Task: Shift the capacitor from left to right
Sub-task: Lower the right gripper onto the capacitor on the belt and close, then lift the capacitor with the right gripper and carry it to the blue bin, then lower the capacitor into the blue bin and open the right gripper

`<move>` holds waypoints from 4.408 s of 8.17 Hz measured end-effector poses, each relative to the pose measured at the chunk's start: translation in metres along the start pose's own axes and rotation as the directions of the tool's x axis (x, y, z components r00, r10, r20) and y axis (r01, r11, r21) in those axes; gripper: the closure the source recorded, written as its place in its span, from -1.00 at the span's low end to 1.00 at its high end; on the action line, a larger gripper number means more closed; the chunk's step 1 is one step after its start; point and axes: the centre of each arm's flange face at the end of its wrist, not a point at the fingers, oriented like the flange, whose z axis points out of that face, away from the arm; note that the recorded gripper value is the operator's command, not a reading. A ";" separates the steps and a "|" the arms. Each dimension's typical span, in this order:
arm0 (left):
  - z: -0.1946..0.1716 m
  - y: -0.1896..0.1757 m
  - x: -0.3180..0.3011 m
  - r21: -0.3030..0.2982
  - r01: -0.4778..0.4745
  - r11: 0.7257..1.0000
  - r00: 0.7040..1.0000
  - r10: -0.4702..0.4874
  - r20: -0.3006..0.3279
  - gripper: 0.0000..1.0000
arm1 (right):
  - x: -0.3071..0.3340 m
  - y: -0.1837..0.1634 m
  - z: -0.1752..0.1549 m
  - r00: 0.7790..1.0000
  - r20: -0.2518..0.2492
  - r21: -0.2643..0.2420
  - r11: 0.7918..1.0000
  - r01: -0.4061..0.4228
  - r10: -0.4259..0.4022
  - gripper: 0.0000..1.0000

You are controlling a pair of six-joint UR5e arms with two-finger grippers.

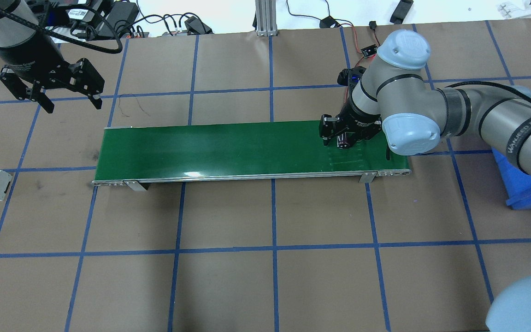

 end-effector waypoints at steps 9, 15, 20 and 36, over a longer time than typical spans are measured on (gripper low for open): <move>0.000 0.000 0.000 0.000 0.013 1.000 1.000 -0.013 0.000 -1.00 | 0.026 -0.015 -0.130 0.964 -0.265 0.062 0.997 0.049 -0.031 1.00; 0.000 0.000 0.000 -0.001 0.013 1.000 1.000 -0.013 0.000 -1.00 | 0.212 0.010 -0.232 0.895 -0.436 -0.032 0.996 0.083 -0.089 1.00; 0.001 0.000 0.000 -0.002 0.013 1.000 1.000 -0.013 0.000 -1.00 | 0.405 0.049 -0.225 0.922 -0.372 -0.124 0.990 0.060 -0.103 1.00; -0.002 0.003 0.000 0.002 0.012 1.000 1.000 -0.012 0.000 -1.00 | 0.458 0.000 -0.108 0.981 -0.155 0.090 0.987 0.132 -0.117 -1.00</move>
